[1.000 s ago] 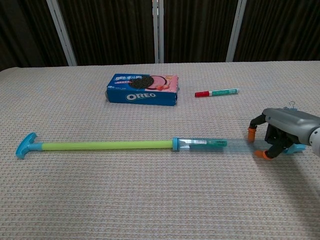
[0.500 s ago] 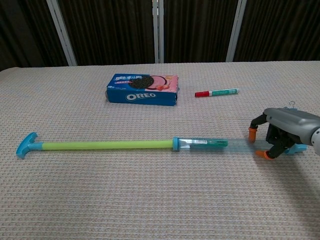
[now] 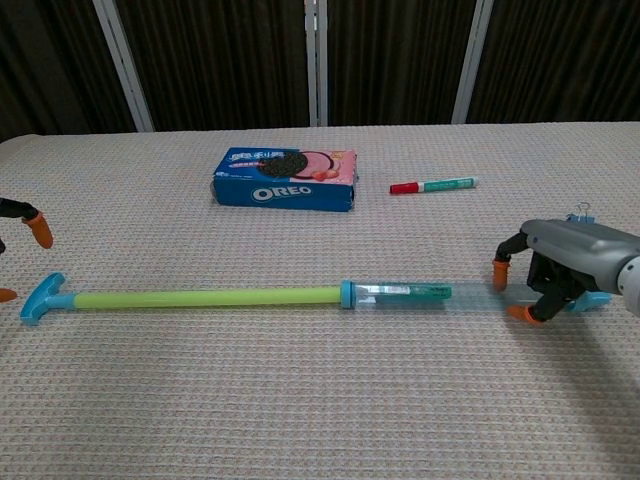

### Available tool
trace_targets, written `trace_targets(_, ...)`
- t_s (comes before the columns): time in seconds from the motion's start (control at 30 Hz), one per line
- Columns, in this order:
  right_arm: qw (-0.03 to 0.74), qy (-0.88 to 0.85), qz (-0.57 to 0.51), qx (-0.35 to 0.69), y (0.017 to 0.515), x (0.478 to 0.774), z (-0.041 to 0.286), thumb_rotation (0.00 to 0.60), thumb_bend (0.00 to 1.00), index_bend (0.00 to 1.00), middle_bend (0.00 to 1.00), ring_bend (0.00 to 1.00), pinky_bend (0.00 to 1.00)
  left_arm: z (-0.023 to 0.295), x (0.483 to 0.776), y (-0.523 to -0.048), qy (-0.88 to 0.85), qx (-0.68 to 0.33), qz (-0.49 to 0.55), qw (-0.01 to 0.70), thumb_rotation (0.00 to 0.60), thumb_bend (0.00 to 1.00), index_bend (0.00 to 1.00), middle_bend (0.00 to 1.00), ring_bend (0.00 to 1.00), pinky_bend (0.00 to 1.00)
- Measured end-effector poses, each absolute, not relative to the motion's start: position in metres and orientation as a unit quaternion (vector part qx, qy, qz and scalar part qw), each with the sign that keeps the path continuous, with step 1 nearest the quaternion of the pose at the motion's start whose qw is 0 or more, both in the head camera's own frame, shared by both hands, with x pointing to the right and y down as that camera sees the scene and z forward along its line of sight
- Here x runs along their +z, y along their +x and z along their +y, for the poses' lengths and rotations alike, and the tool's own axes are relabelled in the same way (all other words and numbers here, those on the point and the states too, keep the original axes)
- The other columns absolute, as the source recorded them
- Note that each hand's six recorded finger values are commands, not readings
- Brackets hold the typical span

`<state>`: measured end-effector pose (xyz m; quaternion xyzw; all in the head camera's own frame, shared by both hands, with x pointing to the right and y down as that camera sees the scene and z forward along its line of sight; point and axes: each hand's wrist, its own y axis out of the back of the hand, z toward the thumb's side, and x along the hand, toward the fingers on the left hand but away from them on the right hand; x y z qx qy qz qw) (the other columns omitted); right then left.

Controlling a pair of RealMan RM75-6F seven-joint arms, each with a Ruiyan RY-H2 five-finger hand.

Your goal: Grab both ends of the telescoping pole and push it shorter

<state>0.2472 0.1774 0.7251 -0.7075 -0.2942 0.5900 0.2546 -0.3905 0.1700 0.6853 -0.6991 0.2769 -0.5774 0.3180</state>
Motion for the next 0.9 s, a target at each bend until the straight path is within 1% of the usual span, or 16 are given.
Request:
trace_targets(0.13, 0.254, -0.707, -0.295, 0.591, 0.247, 0.725, 0.177, 0.600, 0.43, 0.63, 1.00, 1.00, 1.00, 0.171, 0.702, -0.386, -0.709, -0.583, 0.271, 0.289, 0.600, 0.27, 0.38, 0.92, 0.87, 1.00)
trace_targets(0.33, 0.254, -0.707, -0.295, 0.590, 0.246, 0.726, 0.177, 0.600, 0.43, 0.64, 1.00, 1.00, 1.00, 0.173, 0.716, -0.380, -0.719, -0.589, 0.270, 0.252, 0.600, 0.31, 0.44, 0.93, 0.87, 1.00)
trace_targets(0.5, 0.254, -0.706, -0.297, 0.590, 0.247, 0.725, 0.176, 0.600, 0.44, 0.64, 1.00, 1.00, 1.00, 0.174, 0.722, -0.377, -0.720, -0.590, 0.265, 0.251, 0.600, 0.37, 0.46, 0.93, 0.87, 1.00)
trace_targets(0.73, 0.256, -0.705, -0.301, 0.589, 0.250, 0.722, 0.173, 0.600, 0.45, 0.64, 1.00, 1.00, 1.00, 0.176, 0.732, -0.369, -0.720, -0.591, 0.262, 0.251, 0.600, 0.38, 0.46, 0.93, 0.87, 1.00)
trace_targets(0.9, 0.257, -0.705, -0.303, 0.588, 0.252, 0.719, 0.172, 0.600, 0.45, 0.65, 1.00, 1.00, 1.00, 0.176, 0.734, -0.364, -0.721, -0.590, 0.261, 0.254, 0.600, 0.38, 0.46, 0.93, 0.87, 1.00)
